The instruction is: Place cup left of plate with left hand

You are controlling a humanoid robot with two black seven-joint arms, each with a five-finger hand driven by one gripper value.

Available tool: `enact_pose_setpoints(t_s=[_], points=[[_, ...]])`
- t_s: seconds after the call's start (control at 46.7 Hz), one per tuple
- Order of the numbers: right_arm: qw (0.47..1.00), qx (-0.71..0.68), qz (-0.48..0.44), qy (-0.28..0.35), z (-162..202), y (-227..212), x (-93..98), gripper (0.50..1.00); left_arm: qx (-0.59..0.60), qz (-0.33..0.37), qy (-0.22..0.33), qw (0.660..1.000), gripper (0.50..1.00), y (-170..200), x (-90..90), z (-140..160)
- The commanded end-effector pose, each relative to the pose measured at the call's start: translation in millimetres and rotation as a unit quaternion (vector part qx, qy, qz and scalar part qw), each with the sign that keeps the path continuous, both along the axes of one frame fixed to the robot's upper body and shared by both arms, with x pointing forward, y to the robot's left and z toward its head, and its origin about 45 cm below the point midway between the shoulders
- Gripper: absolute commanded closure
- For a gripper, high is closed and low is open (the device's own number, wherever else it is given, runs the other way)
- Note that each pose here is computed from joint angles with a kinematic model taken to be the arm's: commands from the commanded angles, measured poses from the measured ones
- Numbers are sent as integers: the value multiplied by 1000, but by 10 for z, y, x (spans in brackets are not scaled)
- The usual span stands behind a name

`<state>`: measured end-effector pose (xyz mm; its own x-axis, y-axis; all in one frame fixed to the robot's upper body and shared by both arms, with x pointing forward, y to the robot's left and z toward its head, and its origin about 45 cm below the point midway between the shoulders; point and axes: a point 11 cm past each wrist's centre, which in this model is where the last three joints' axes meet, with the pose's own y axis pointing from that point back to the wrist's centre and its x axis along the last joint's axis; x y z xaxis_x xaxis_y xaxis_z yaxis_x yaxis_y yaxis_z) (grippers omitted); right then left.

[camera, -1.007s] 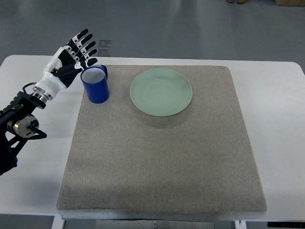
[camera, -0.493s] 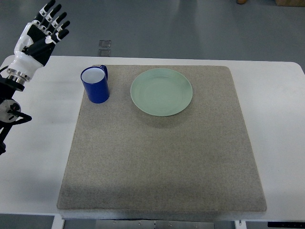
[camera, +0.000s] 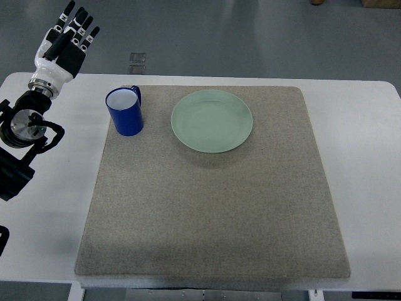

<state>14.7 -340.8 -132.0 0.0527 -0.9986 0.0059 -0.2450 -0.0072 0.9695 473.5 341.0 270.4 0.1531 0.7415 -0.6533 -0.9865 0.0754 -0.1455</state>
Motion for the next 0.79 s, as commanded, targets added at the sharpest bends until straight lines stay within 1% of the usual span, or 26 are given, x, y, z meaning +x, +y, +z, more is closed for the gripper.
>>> enact_pose_setpoints(t_s=[0.0,0.214,0.321,0.493,0.771], points=[[1000,0,0,0,0,0,0,568,-14,0,-1,1000,504,4,-2,-1],[1000,0,0,0,0,0,0,568,-16,1,7,1000,504,-23,-4,-73],[1000,0,0,0,0,0,0,568,-15,2,21,1000,504,-42,-13,-185],[1000,0,0,0,0,0,0,568,-16,2,45,999,504,-91,9,-225],[1000,0,0,0,0,0,0,568,-29,15,29,999,504,-67,170,44]])
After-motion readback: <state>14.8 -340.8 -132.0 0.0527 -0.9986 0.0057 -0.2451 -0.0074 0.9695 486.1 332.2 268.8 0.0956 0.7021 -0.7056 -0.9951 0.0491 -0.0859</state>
